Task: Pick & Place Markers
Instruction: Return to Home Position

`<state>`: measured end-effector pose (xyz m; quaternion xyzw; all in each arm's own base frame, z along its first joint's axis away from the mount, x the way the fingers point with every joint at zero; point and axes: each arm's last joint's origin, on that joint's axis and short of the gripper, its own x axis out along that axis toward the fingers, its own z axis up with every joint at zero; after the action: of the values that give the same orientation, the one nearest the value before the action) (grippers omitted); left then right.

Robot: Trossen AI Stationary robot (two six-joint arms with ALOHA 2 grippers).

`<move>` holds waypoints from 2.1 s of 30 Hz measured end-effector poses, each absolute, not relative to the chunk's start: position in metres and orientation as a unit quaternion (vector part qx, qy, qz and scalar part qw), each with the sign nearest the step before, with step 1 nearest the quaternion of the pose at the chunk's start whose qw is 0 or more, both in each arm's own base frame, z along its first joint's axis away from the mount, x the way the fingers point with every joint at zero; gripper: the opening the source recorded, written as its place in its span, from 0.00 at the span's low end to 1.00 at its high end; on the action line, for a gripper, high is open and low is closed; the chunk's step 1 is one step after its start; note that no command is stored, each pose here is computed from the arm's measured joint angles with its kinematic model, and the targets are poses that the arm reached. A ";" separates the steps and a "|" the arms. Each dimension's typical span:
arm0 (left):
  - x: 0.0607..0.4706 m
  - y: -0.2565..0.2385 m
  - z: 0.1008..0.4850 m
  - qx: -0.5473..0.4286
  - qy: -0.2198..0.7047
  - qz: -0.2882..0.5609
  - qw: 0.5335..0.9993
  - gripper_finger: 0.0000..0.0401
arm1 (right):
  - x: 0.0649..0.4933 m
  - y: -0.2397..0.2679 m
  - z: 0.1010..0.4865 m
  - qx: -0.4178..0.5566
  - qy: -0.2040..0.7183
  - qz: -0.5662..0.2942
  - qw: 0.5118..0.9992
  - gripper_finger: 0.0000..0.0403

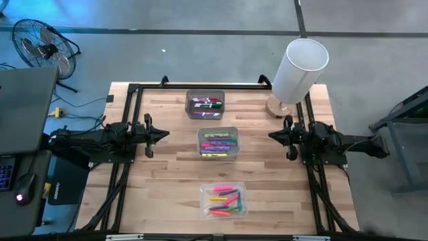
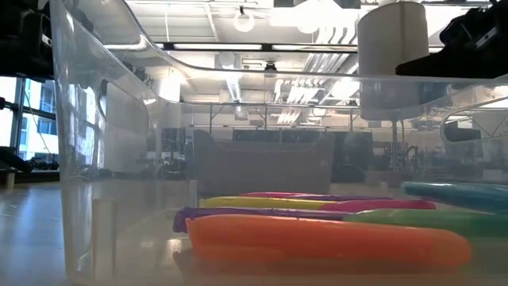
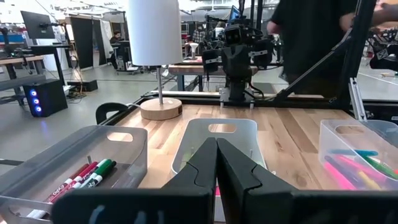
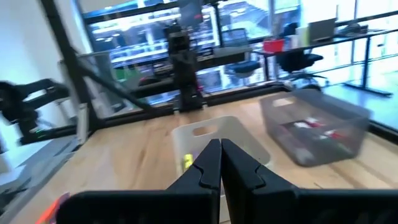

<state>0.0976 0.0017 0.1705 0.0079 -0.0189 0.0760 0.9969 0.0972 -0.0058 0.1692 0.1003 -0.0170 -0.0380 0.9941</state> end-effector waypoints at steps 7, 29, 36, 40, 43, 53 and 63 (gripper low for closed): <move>0.098 0.002 0.170 0.008 -0.019 0.076 0.997 0.01 | 0.097 -0.007 0.170 0.100 -0.020 -0.054 0.993 0.00; 0.098 0.002 0.170 0.008 -0.018 0.076 0.997 0.01 | 0.097 -0.007 0.169 0.100 -0.019 -0.054 0.993 0.00; 0.098 0.002 0.170 0.008 -0.019 0.076 0.997 0.01 | 0.097 -0.007 0.169 0.100 -0.019 -0.055 0.993 0.00; 0.098 0.002 0.170 0.008 -0.019 0.076 0.997 0.01 | 0.097 -0.007 0.169 0.100 -0.018 -0.055 0.993 0.00; 0.098 0.002 0.170 0.008 -0.019 0.076 0.997 0.01 | 0.097 -0.007 0.169 0.100 -0.018 -0.055 0.993 0.00; 0.098 0.002 0.170 0.008 -0.019 0.076 0.997 0.01 | 0.097 -0.007 0.169 0.100 -0.018 -0.055 0.993 0.00; 0.098 0.002 0.170 0.008 -0.018 0.076 0.997 0.01 | 0.097 -0.007 0.169 0.100 -0.018 -0.055 0.993 0.00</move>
<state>0.0976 0.0017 0.1704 0.0079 -0.0185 0.0762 0.9969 0.0971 -0.0069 0.1691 0.0999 -0.0181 -0.0549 0.9933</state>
